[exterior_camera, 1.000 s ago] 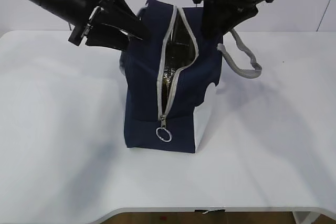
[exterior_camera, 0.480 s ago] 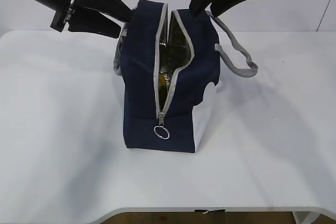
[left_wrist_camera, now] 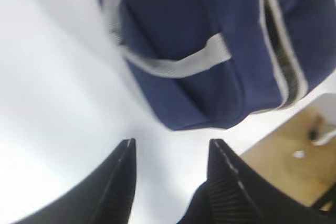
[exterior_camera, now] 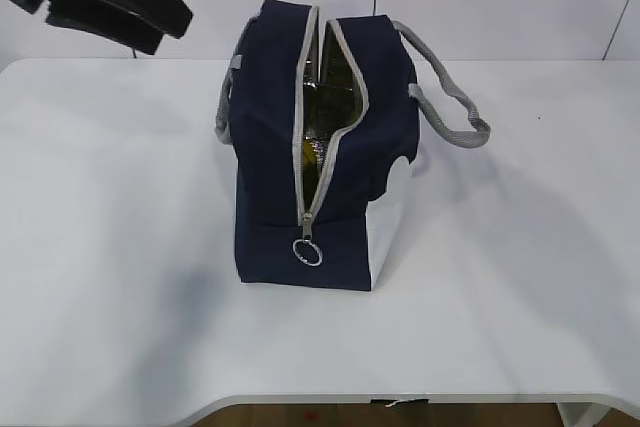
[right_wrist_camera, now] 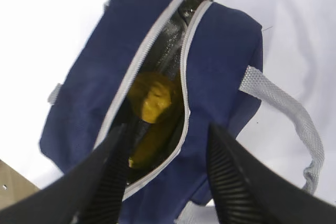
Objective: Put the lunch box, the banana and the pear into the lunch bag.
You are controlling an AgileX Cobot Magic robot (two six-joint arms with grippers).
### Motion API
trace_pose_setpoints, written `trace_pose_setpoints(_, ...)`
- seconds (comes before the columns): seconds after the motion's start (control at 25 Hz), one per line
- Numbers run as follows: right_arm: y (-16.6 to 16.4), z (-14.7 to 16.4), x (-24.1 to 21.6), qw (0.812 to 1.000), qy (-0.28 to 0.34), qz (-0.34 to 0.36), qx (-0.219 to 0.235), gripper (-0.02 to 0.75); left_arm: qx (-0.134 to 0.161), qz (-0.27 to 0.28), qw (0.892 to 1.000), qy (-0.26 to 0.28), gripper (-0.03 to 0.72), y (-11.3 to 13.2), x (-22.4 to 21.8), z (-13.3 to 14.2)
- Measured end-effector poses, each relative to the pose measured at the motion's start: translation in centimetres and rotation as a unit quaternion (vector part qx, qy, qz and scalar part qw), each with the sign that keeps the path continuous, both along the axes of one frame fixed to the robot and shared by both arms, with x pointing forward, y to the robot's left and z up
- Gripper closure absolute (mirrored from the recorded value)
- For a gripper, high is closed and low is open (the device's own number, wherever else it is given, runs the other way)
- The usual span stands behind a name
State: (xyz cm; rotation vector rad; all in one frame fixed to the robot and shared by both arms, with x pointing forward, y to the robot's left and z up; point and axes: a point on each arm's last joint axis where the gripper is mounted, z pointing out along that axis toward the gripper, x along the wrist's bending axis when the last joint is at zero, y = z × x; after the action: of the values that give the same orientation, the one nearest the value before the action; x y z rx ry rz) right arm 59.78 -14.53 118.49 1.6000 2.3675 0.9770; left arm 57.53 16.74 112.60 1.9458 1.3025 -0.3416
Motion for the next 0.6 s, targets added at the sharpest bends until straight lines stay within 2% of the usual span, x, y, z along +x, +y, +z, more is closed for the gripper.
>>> trace_pose_setpoints(0.12,-0.5,1.1,-1.6,1.000,-0.006,-0.001,0.008,0.346,0.062,0.008,0.998,-0.027,0.338,1.0,-1.0,1.0)
trace_pose_setpoints(0.2,-0.9,1.5,-2.8,1.000,-0.004,-0.001,0.012,0.346,0.112,0.016,0.993,-0.046,0.344,1.6,-1.9,1.6)
trace_pose_setpoints(0.32,-1.4,2.1,-4.5,1.000,-0.004,0.000,0.015,0.346,0.154,0.026,0.985,-0.069,0.361,2.0,-3.2,2.9)
trace_pose_setpoints(0.48,-1.8,3.2,-5.6,1.000,-0.018,0.000,0.021,0.346,0.189,0.040,0.976,-0.101,0.370,2.7,-5.3,4.6)
trace_pose_setpoints(0.6,-1.8,3.2,-5.7,1.000,-0.018,0.000,0.022,0.346,0.196,0.050,0.973,-0.113,0.373,3.3,-6.9,5.4)
